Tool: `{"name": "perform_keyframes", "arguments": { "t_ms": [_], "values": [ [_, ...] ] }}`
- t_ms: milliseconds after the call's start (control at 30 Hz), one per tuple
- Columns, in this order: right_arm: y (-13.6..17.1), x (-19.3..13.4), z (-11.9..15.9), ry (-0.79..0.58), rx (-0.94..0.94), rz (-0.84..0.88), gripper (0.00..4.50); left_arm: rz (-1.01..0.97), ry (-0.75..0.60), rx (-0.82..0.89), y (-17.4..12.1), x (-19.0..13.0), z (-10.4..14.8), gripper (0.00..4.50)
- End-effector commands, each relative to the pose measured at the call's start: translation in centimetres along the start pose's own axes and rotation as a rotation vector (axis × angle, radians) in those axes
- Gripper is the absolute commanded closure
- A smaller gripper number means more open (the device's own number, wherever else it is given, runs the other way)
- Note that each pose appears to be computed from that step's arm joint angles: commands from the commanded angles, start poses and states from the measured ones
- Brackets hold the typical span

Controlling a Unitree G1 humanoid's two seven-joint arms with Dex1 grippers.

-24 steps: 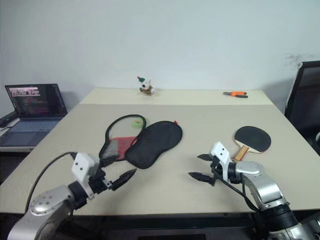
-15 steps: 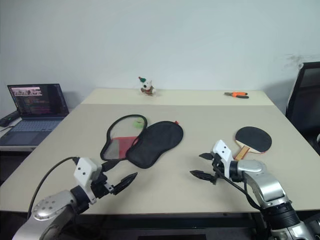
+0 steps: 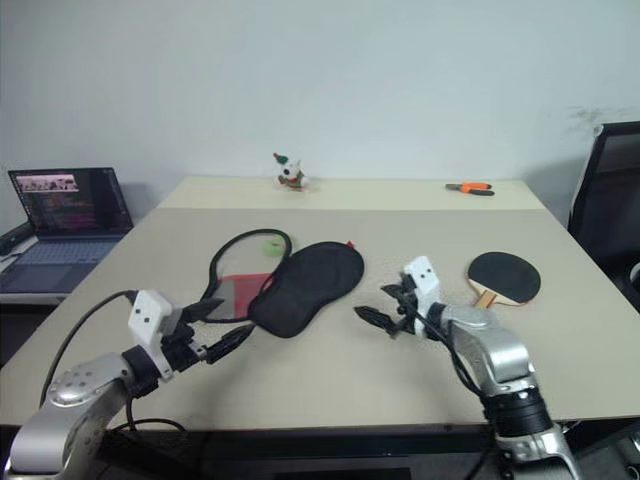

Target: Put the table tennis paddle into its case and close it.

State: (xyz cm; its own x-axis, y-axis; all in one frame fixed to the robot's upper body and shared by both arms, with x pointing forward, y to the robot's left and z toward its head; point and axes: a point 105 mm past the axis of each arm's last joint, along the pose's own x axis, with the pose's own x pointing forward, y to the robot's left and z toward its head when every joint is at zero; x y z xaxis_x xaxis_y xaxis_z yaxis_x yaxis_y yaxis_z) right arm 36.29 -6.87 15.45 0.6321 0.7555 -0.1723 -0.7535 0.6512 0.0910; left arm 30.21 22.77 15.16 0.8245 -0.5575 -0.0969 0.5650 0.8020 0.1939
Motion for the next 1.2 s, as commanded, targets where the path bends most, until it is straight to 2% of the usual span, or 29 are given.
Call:
{"name": "perform_keyframes", "arguments": {
  "t_ms": [33, 233, 500, 700, 1000, 1100, 1200],
  "values": [
    [0.3, 1.4, 0.4, 0.019, 0.054, -0.044, 0.02, -0.072, 0.009, 0.033, 1.1, -0.7, 1.1, 0.00],
    [2.4, 4.3, -0.9, 0.085, 0.148, -0.045, 0.02, -0.119, 0.027, 0.027, 3.8, -1.9, 3.1, 0.00],
    [3.6, 7.6, -2.5, 0.147, 0.255, -0.064, 0.02, -0.093, 0.011, 0.019, 5.6, -3.6, 5.0, 0.00],
    [4.4, 10.4, -2.0, 0.138, 0.256, -0.049, 0.02, -0.086, 0.024, 0.021, 5.6, -4.1, 5.1, 0.00],
    [7.9, 13.5, -1.2, 0.125, 0.227, 0.052, 0.02, -0.087, 0.028, 0.021, 5.3, -3.7, 4.6, 0.00],
    [8.3, 13.7, -0.9, 0.111, 0.252, 0.065, 0.61, -0.088, 0.026, 0.020, 5.2, -3.6, 4.5, 0.00],
    [8.5, 13.6, -0.9, 0.112, 0.286, 0.078, 1.64, -0.090, 0.025, 0.021, 5.0, -3.4, 4.4, 0.00]
  ]
}}
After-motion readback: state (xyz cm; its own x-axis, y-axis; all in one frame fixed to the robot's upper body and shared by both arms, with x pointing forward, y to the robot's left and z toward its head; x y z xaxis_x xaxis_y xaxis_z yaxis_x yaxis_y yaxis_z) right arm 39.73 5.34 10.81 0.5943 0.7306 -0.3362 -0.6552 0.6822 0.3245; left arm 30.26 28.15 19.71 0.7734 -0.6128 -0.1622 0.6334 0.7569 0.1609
